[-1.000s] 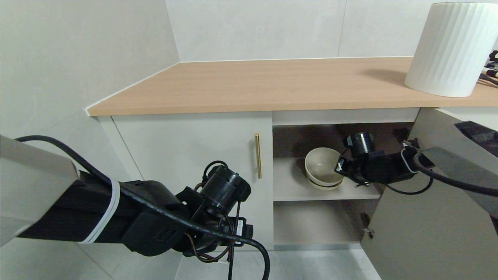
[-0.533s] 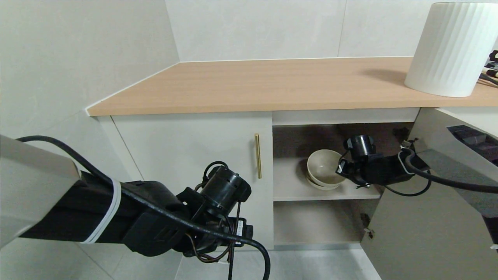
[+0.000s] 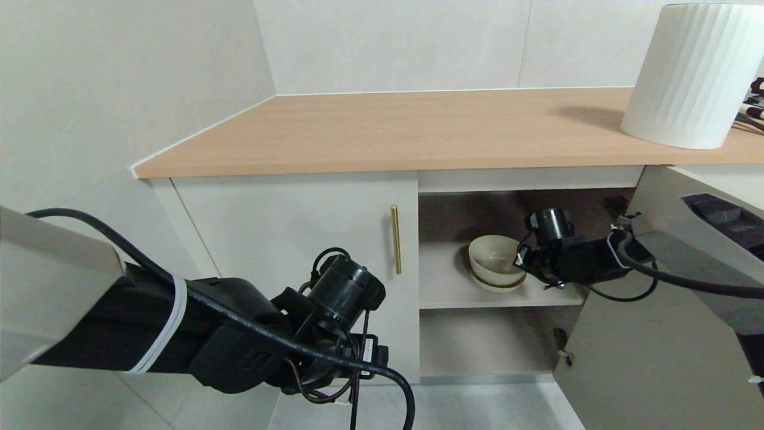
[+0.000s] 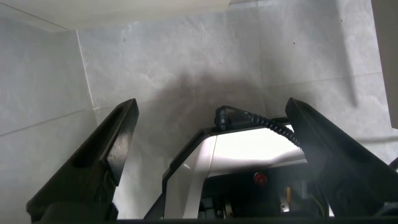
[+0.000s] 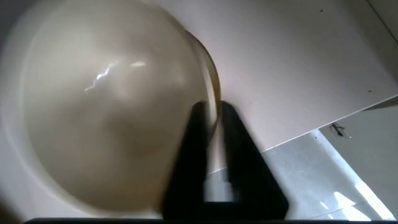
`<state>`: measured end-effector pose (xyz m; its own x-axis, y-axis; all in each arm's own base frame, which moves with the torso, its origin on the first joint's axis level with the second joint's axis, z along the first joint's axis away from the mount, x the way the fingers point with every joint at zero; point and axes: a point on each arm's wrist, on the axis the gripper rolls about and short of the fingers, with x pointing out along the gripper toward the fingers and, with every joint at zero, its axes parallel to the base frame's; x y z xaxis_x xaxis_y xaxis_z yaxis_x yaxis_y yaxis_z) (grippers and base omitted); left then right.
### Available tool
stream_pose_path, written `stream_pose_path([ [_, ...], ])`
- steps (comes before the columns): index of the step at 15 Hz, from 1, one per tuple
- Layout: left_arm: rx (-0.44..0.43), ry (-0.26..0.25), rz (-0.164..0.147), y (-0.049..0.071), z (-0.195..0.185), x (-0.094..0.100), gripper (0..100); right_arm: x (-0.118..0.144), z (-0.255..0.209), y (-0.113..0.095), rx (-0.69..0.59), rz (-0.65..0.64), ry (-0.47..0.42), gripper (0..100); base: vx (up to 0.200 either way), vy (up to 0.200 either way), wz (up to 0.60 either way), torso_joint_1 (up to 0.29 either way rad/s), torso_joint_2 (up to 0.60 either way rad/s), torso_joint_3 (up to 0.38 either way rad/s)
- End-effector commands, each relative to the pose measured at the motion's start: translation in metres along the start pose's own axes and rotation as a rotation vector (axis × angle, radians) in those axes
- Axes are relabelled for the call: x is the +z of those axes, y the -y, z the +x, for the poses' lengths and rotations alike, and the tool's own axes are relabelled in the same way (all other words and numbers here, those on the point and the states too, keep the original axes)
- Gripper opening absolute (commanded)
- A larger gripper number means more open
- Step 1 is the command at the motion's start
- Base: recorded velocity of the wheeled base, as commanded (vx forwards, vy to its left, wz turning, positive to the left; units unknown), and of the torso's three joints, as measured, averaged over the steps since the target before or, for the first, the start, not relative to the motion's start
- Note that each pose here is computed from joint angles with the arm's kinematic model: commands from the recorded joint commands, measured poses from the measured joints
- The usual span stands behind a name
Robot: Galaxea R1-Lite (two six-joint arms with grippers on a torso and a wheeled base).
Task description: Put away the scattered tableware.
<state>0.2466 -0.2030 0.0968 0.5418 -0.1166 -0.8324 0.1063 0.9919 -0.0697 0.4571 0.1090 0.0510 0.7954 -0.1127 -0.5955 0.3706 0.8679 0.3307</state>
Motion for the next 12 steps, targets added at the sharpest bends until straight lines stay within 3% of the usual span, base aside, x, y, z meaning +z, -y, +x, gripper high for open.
stream_pose_path([
  [1,0.001,-0.002,0.0,0.0,0.001,0.0,100,-0.001,0.002,-0.001,0.001,0.002,-0.001,100,0.0,0.0,0.0,0.0,0.0,0.0],
  [8,-0.003,0.006,-0.002,0.0,-0.002,0.001,100,0.0,-0.004,-0.001,-0.001,0.001,-0.007,100,0.0,0.0,0.0,0.0,0.0,0.0],
  [12,-0.019,0.048,-0.026,-0.009,-0.027,0.008,100,0.001,-0.069,-0.001,0.06,-0.07,-0.08,100,0.0,0.0,0.0,0.0,0.0,0.0],
])
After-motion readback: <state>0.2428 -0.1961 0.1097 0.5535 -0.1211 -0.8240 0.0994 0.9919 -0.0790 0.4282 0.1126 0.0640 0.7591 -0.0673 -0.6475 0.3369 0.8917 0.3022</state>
